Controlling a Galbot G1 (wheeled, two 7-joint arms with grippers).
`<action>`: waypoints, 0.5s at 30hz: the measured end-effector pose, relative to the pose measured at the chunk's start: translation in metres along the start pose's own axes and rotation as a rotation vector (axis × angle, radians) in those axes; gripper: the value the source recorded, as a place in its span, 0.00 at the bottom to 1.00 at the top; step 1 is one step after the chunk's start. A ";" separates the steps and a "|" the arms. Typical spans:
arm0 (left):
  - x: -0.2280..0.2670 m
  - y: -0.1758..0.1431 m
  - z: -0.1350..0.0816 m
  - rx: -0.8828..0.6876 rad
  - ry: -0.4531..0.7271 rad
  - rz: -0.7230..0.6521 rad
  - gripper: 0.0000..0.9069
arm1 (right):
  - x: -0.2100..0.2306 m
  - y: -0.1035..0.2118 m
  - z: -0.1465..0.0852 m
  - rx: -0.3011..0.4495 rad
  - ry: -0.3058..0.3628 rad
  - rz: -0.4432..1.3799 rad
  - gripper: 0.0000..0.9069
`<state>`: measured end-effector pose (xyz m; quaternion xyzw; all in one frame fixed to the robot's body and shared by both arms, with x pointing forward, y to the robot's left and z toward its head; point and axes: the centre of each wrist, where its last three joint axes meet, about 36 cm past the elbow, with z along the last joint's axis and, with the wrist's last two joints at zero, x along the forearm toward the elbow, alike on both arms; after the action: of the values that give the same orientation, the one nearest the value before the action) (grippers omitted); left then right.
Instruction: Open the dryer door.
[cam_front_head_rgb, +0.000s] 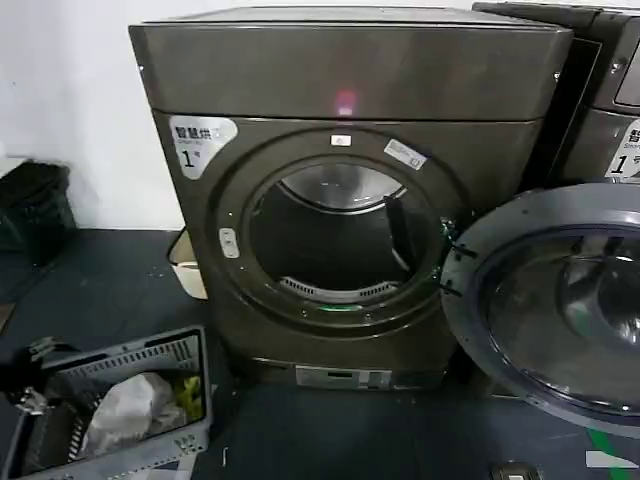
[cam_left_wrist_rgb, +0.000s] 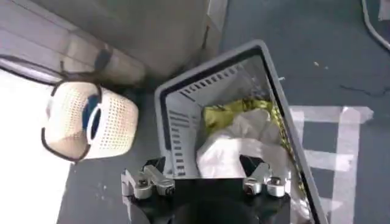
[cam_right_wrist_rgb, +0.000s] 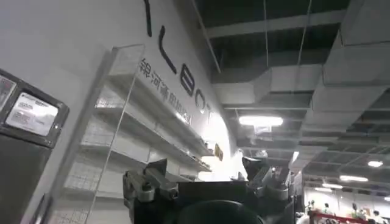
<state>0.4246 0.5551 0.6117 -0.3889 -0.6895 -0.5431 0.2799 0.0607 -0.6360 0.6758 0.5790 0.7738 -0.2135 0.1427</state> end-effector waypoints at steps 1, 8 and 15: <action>-0.001 -0.001 0.000 -0.001 -0.004 0.002 1.00 | 0.000 0.000 0.000 0.000 0.000 0.000 1.00; -0.007 -0.006 0.005 0.007 -0.009 0.020 1.00 | 0.001 -0.001 -0.001 0.004 -0.009 0.003 1.00; -0.011 -0.006 0.002 0.008 -0.017 0.036 1.00 | 0.000 -0.001 -0.005 0.002 -0.014 0.004 1.00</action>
<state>0.4259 0.5537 0.5991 -0.4048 -0.6870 -0.5317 0.2855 0.0599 -0.6342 0.6805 0.5793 0.7714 -0.2179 0.1480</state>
